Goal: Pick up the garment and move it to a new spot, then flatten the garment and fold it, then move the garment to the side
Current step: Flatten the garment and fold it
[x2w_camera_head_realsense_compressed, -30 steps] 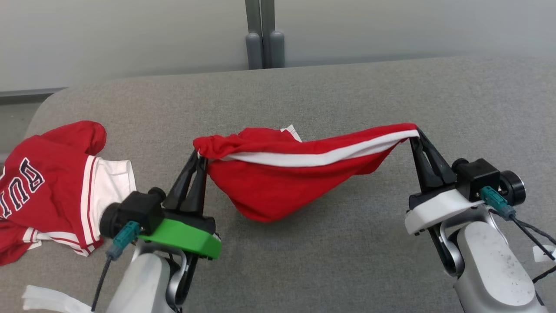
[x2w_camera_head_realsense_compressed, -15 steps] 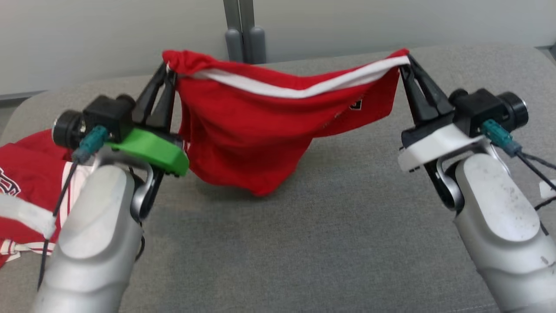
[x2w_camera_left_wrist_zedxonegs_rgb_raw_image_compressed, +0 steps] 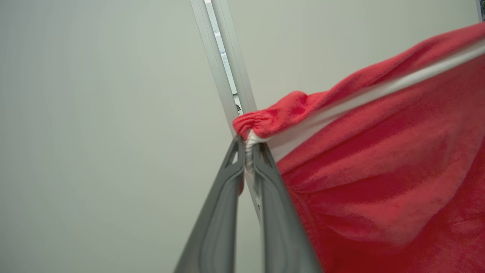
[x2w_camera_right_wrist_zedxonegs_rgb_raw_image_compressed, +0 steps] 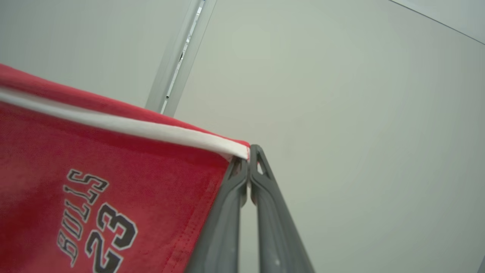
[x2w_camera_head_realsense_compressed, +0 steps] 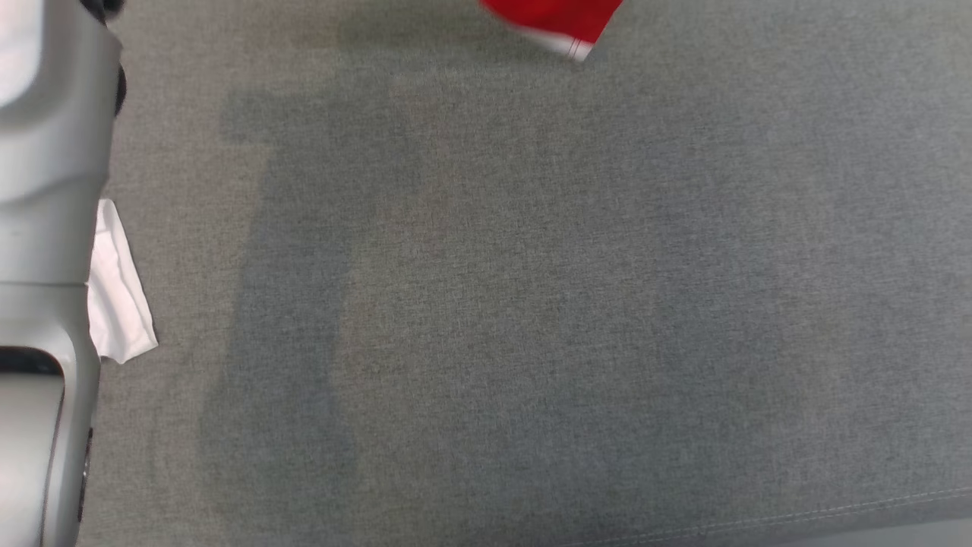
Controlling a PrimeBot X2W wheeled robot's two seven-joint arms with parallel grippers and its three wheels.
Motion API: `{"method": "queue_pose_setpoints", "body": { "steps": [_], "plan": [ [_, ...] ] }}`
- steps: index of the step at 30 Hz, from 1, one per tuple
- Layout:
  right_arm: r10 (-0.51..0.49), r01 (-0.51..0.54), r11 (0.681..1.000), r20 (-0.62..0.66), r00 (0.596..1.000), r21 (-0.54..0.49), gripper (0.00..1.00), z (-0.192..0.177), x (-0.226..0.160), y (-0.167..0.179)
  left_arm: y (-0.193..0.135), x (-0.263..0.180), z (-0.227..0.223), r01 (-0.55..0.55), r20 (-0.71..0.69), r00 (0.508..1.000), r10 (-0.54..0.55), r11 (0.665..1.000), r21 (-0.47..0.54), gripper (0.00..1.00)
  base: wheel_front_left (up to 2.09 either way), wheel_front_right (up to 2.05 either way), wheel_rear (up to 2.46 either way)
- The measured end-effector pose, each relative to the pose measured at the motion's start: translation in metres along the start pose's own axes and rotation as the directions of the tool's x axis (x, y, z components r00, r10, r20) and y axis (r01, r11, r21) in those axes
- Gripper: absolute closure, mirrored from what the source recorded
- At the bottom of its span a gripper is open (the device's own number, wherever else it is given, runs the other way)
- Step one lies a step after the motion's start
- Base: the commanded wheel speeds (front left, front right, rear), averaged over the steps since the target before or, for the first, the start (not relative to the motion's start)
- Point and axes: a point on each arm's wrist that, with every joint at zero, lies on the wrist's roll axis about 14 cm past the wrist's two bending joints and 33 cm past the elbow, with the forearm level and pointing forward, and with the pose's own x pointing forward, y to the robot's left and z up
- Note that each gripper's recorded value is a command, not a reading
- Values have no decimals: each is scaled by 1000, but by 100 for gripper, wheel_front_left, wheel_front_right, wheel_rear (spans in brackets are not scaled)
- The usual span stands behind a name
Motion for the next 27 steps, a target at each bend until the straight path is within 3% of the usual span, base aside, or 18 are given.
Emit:
{"method": "queue_pose_setpoints", "body": {
  "steps": [7, 10, 14, 17, 24, 27],
  "plan": [
    [-39, 38, 999, -40, 998, -38, 100, -47, 12, -3, 8, 14, -37, -48, -3, 999, 48, 997, -55, 100, 0, 0, 0],
    [-10, 9, 1000, -100, 995, -14, 100, -82, 0, 16, 4, -7, -91, -74, -107, 992, 62, 991, -112, 100, 0, 0, 0],
    [63, -44, 996, -259, 964, 79, 100, -146, -55, 56, -17, -63, -174, -146, -307, 949, 73, 964, -224, 100, 0, 0, 0],
    [109, -57, 988, -384, 917, 146, 100, -180, -113, 77, -45, -118, -218, -212, -447, 892, 60, 930, -299, 100, 0, 0, 0],
    [176, -22, 962, -555, 813, 273, 100, -196, -219, 107, -84, -217, -245, -321, -619, 785, 31, 875, -363, 100, 0, 0, 0],
    [193, -7, 952, -580, 791, 306, 100, -186, -246, 113, -92, -241, -239, -338, -644, 765, 25, 866, -368, 100, 0, 0, 0]
  ]
}}
